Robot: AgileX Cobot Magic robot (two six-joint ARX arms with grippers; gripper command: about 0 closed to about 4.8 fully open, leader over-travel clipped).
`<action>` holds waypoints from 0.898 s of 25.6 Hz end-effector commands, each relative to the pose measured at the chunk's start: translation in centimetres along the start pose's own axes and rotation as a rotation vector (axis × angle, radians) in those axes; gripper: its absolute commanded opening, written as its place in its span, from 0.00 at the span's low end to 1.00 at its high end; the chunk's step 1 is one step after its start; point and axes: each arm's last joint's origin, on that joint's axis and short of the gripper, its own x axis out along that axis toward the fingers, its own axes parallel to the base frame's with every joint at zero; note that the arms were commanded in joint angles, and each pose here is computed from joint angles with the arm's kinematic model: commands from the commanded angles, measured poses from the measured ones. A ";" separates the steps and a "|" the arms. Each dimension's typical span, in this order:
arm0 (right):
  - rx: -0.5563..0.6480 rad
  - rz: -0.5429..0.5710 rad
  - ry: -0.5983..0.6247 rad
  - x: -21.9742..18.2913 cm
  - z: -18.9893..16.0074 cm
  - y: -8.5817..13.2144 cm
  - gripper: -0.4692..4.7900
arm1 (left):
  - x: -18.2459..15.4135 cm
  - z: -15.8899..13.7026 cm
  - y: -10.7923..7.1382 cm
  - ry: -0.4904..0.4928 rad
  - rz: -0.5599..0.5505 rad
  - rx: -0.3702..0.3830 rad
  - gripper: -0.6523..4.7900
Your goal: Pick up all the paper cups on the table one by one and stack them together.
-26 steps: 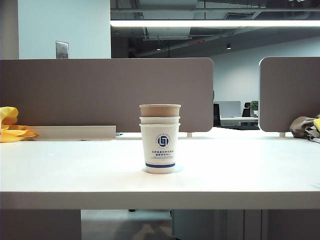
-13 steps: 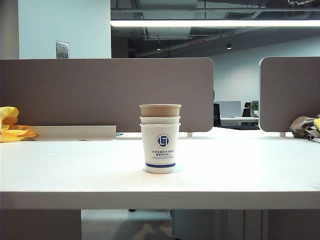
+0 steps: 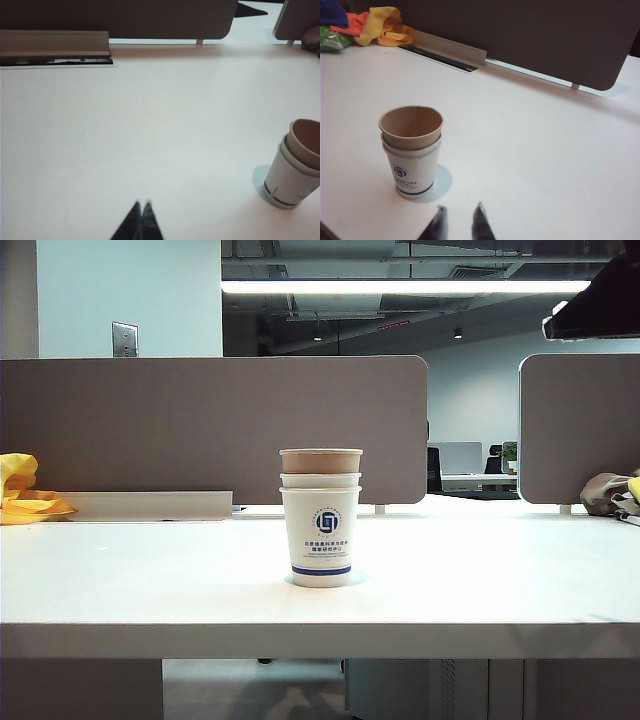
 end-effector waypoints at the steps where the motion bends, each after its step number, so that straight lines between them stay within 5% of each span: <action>1: 0.004 0.011 -0.026 0.0 0.4 0.0 0.21 | 0.1 -0.1 0.0 -0.057 -0.008 0.010 0.11; 3: 0.004 0.005 -0.016 0.1 0.3 0.0 0.08 | 0.3 -0.6 0.1 -0.072 -0.008 0.015 0.11; 23: 0.006 0.010 0.015 0.2 -0.5 0.1 0.09 | 0.6 -2.6 0.2 -0.075 -0.004 0.018 0.11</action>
